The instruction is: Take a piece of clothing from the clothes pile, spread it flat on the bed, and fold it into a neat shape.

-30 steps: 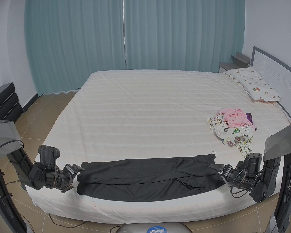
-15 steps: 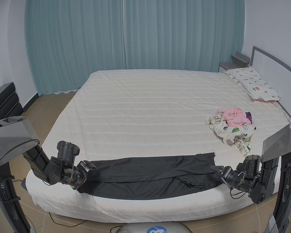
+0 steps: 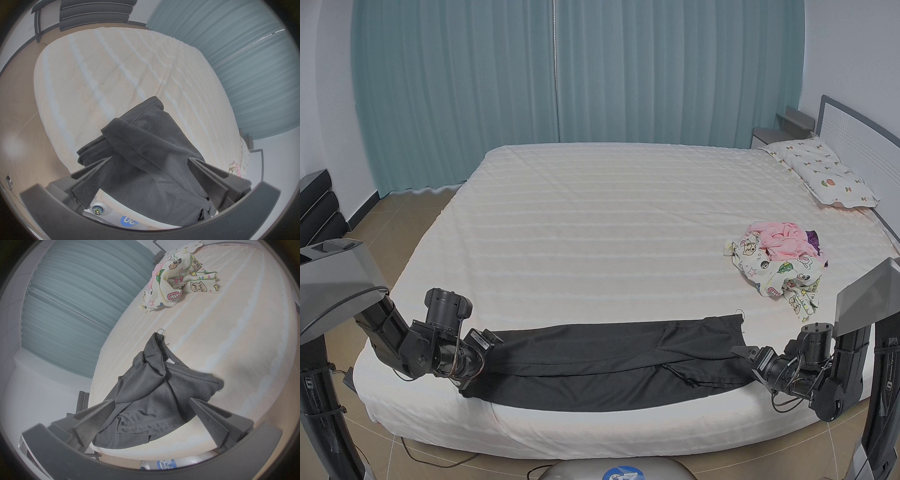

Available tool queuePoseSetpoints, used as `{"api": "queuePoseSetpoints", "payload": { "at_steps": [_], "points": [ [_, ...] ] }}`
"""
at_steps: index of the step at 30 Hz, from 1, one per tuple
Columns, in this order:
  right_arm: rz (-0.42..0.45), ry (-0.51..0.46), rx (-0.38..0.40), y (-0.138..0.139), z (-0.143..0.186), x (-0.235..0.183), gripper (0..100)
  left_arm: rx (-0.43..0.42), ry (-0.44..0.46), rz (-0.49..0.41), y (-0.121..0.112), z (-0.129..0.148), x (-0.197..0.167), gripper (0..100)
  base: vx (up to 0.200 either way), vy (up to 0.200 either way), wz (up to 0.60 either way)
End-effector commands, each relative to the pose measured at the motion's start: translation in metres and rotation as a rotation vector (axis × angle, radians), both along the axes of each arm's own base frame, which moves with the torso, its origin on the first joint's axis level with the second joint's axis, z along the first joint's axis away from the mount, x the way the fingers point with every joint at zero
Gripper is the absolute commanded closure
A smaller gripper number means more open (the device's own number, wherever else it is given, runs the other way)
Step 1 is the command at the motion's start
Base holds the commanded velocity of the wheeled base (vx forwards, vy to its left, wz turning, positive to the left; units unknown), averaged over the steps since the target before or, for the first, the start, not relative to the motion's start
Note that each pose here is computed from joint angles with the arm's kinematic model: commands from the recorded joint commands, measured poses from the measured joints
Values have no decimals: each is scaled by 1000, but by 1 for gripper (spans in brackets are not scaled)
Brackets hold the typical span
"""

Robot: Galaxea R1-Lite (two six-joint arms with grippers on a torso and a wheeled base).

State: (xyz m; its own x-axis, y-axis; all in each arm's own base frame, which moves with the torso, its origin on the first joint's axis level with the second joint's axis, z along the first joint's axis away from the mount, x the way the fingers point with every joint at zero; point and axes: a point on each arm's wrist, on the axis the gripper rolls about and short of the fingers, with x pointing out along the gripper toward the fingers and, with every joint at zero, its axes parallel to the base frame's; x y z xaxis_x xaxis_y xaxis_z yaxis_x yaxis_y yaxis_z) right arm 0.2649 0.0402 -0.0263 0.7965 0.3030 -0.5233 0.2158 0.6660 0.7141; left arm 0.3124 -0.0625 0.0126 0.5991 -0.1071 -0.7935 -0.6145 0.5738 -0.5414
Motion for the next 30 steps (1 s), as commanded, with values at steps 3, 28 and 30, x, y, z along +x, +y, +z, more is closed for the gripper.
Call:
{"api": "queuePoseSetpoints", "payload": {
  "at_steps": [3, 28, 30],
  "points": [
    [-2, -25, 5, 0, 5, 0, 0, -4, 13, -2, 0, -2, -2, 0, 0, 0, 0],
    [5, -20, 6, 1, 4, -1, 0, -34, -48, -34, -8, 7, -30, 0, 24, 0, 0],
    [5, -20, 6, 1, 4, -1, 0, -28, -43, -46, -11, 6, -31, 0, 0, 0, 0]
  ]
}}
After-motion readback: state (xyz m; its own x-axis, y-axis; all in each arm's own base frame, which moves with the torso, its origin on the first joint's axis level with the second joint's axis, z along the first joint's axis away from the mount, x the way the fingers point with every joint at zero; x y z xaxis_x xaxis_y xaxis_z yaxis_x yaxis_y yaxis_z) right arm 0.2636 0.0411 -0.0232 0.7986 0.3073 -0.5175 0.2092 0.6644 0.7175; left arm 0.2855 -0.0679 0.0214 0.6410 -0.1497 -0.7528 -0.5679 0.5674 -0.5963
